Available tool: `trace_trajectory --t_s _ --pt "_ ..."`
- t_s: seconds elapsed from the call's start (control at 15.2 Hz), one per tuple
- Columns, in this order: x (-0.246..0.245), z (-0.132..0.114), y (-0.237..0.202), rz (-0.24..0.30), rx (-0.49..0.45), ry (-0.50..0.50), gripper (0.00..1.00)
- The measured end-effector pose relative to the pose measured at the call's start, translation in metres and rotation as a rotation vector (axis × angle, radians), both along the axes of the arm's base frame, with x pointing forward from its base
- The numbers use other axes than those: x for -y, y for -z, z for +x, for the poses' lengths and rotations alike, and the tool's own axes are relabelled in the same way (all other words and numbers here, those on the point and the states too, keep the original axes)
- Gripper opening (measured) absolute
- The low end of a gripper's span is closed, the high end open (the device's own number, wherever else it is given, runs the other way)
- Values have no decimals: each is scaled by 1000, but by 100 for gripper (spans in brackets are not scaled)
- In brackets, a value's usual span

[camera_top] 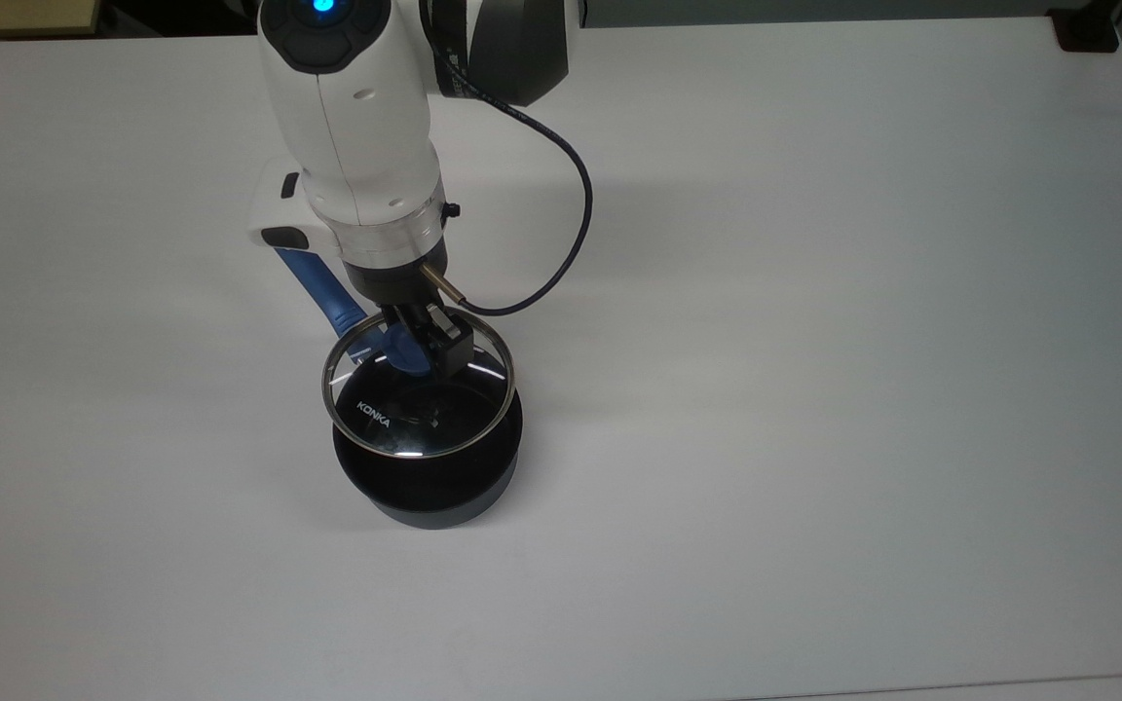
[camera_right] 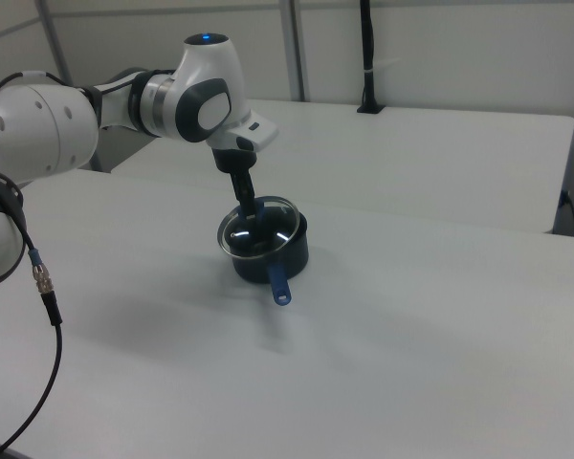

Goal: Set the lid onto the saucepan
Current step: 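Lower the lid onto the saucepan rim and settle it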

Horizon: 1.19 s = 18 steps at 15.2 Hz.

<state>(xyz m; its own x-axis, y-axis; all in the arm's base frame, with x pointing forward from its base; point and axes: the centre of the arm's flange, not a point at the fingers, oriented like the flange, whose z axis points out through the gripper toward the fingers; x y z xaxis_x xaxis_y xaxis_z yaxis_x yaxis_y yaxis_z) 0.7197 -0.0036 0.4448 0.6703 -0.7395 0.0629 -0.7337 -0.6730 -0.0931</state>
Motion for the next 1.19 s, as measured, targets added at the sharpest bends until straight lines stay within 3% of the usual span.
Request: trace_trajectory --t_s 1.19 --pt "0 9 13 8 36 97 67"
